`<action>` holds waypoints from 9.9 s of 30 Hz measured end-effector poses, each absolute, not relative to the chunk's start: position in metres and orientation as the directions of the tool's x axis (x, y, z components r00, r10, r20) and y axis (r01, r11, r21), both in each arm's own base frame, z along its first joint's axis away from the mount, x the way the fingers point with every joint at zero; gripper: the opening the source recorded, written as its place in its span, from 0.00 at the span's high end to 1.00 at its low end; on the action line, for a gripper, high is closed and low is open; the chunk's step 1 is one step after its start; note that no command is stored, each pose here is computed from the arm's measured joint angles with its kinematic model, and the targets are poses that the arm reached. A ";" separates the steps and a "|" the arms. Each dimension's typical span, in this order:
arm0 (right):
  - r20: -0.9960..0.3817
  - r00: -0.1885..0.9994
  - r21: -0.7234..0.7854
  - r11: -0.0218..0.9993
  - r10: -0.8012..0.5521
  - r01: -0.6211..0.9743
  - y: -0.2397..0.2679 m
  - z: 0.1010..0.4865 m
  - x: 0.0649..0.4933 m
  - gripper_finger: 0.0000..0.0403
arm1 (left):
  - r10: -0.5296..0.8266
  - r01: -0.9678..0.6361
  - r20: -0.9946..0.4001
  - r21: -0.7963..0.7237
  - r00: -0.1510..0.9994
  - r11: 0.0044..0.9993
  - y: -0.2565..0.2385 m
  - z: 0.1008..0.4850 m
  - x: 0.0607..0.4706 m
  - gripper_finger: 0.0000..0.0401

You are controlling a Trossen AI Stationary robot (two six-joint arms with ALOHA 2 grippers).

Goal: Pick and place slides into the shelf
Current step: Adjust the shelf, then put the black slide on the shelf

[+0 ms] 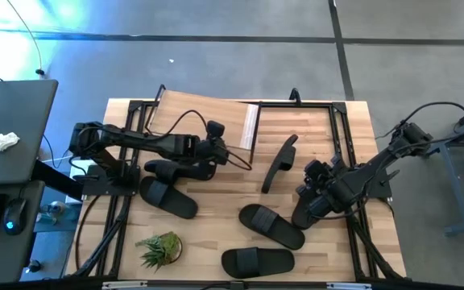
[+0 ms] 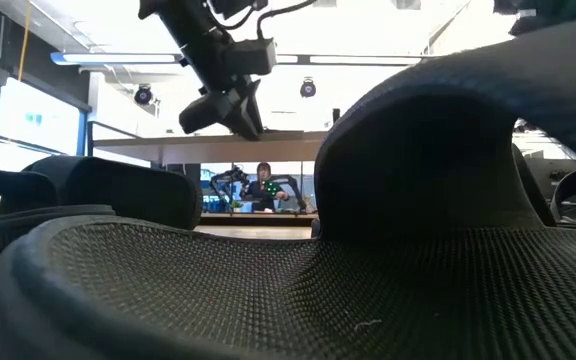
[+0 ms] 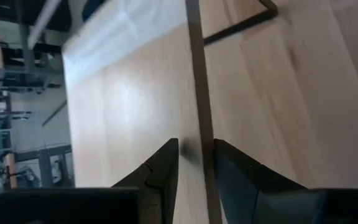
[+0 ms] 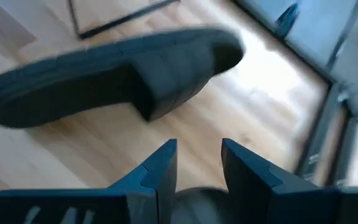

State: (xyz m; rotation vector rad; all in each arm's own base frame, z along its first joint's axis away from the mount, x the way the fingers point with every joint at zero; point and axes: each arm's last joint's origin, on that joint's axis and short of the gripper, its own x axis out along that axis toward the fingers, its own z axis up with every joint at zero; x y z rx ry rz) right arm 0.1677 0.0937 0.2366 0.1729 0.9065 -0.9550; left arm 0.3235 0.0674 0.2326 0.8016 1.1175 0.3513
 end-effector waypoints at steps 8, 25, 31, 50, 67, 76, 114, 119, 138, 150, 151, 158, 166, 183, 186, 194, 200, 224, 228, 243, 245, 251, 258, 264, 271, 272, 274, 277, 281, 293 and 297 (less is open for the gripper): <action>-0.712 0.332 -0.144 0.592 -0.619 0.793 0.094 0.197 0.165 0.71 | 0.629 0.085 -0.631 0.733 0.454 0.675 0.073 0.236 0.327 0.78; -0.634 0.392 -0.016 0.518 -0.667 0.856 0.069 0.153 0.172 0.71 | 0.613 -0.051 -0.580 0.702 0.536 0.710 0.052 0.263 0.340 0.78; -0.633 0.367 -0.028 0.494 -0.682 0.869 0.058 0.154 0.180 0.71 | 0.524 -0.081 -0.616 0.600 0.587 0.796 0.020 0.297 0.345 0.78; -0.678 0.377 -0.035 0.540 -0.631 0.841 0.049 0.153 0.193 0.71 | 0.378 -0.100 -0.802 0.377 0.463 0.921 0.009 0.319 0.326 0.78; -0.663 0.255 -0.056 0.386 -0.704 0.921 0.015 0.154 0.197 0.72 | 0.387 -0.129 -0.797 0.371 0.465 0.920 0.009 0.319 0.326 0.78; -0.647 0.205 -0.061 0.318 -0.734 0.946 0.002 0.154 0.198 0.97 | 0.390 -0.147 -0.799 0.364 0.458 0.920 0.009 0.319 0.325 0.78; -0.343 0.496 -0.180 0.574 -0.798 0.799 0.042 0.398 0.224 1.00 | 0.241 -0.176 -0.795 0.171 0.557 0.969 0.005 0.368 0.268 1.00; -0.276 0.480 -0.229 0.542 -0.833 0.808 0.021 0.424 0.247 1.00 | 0.265 -0.215 -0.775 0.170 0.574 0.962 0.006 0.378 0.255 1.00; -0.300 0.526 -0.434 0.605 -0.796 0.667 -0.084 0.429 0.408 1.00 | 0.373 -0.347 -0.690 0.184 0.621 0.920 0.010 0.408 0.205 1.00; -0.447 0.492 -0.545 0.663 -0.747 0.512 -0.117 0.354 0.470 1.00 | 0.385 -0.353 -0.693 0.198 0.609 0.915 0.010 0.408 0.200 1.00; -0.456 0.481 -0.554 0.661 -0.749 0.506 -0.120 0.349 0.472 1.00 | 0.386 -0.354 -0.693 0.199 0.609 0.914 0.010 0.408 0.200 1.00; -0.476 0.470 -0.553 0.669 -0.743 0.497 -0.131 0.337 0.477 1.00 | 0.390 -0.355 -0.692 0.202 0.608 0.913 0.010 0.408 0.200 1.00; -0.516 0.526 -0.502 0.736 -0.676 0.453 -0.131 0.335 0.478 1.00 | 0.390 -0.356 -0.692 0.203 0.607 0.912 0.010 0.408 0.201 1.00; -0.561 0.561 -0.455 0.793 -0.609 0.406 -0.131 0.332 0.478 0.84 | 0.544 -0.507 -0.709 0.299 0.449 0.808 0.015 0.397 0.199 1.00; -0.569 0.576 -0.439 0.809 -0.587 0.391 -0.131 0.332 0.478 0.81 | 0.609 -0.557 -0.683 0.345 0.403 0.755 0.017 0.394 0.204 1.00; -0.593 0.619 -0.364 0.857 -0.515 0.365 -0.128 0.331 0.479 0.78 | 0.665 -0.632 -0.698 0.395 0.266 0.666 0.034 0.385 0.206 1.00; -0.610 0.643 -0.329 0.886 -0.464 0.327 -0.127 0.331 0.479 0.75 | 0.638 -0.669 -0.734 0.354 0.235 0.654 0.049 0.384 0.203 1.00; -0.651 0.621 -0.336 0.899 -0.437 0.280 -0.119 0.363 0.449 0.65 | 0.627 -0.644 -0.749 0.376 0.211 0.666 0.063 0.386 0.197 1.00; -0.669 0.604 -0.337 0.901 -0.433 0.272 -0.116 0.375 0.435 0.65 | 0.633 -0.659 -0.747 0.375 0.203 0.652 0.068 0.388 0.192 1.00; -0.733 0.671 -0.085 0.993 -0.116 0.078 -0.113 0.417 0.380 0.67 | 0.467 -0.619 -0.804 0.162 0.368 0.768 0.093 0.395 0.182 1.00; -0.736 0.669 -0.064 0.994 -0.103 0.083 -0.120 0.422 0.371 0.70 | 0.439 -0.605 -0.803 0.127 0.402 0.786 0.096 0.392 0.184 1.00; -0.751 0.660 0.048 0.996 -0.015 0.077 -0.136 0.420 0.359 0.81 | 0.345 -0.610 -0.865 0.058 0.365 0.790 0.109 0.352 0.181 1.00; -0.785 0.620 0.074 0.995 0.016 0.069 -0.144 0.368 0.379 0.98 | 0.293 -0.637 -0.860 -0.047 0.418 0.770 0.126 0.300 0.187 1.00; -0.778 0.628 0.073 0.992 -0.007 0.101 -0.156 0.332 0.390 0.99 | 0.307 -0.660 -0.882 -0.005 0.357 0.752 0.126 0.285 0.184 1.00; -0.805 0.594 0.088 0.990 0.004 0.113 -0.157 0.306 0.390 1.00 | 0.347 -0.664 -0.857 0.007 0.382 0.747 0.128 0.287 0.187 1.00; -0.808 0.589 0.090 0.990 0.007 0.113 -0.157 0.302 0.390 1.00 | 0.354 -0.665 -0.852 0.009 0.386 0.747 0.129 0.287 0.188 1.00; -0.808 0.589 0.096 0.989 0.013 0.109 -0.155 0.295 0.391 1.00 | 0.367 -0.663 -0.845 0.019 0.390 0.748 0.130 0.288 0.189 1.00; -0.800 0.599 0.109 0.990 0.035 0.089 -0.151 0.289 0.394 1.00 | 0.372 -0.657 -0.842 0.029 0.391 0.753 0.132 0.286 0.192 1.00; -0.780 0.625 0.103 0.993 0.042 0.061 -0.144 0.288 0.400 1.00 | 0.377 -0.654 -0.842 0.038 0.386 0.755 0.137 0.281 0.199 1.00; -0.805 0.593 0.078 0.993 0.008 0.092 -0.137 0.289 0.400 1.00 | 0.405 -0.663 -0.828 0.055 0.388 0.746 0.144 0.275 0.209 1.00; -0.793 0.608 0.108 0.992 0.043 0.071 -0.136 0.288 0.402 1.00 | 0.420 -0.663 -0.817 0.064 0.394 0.746 0.145 0.276 0.210 1.00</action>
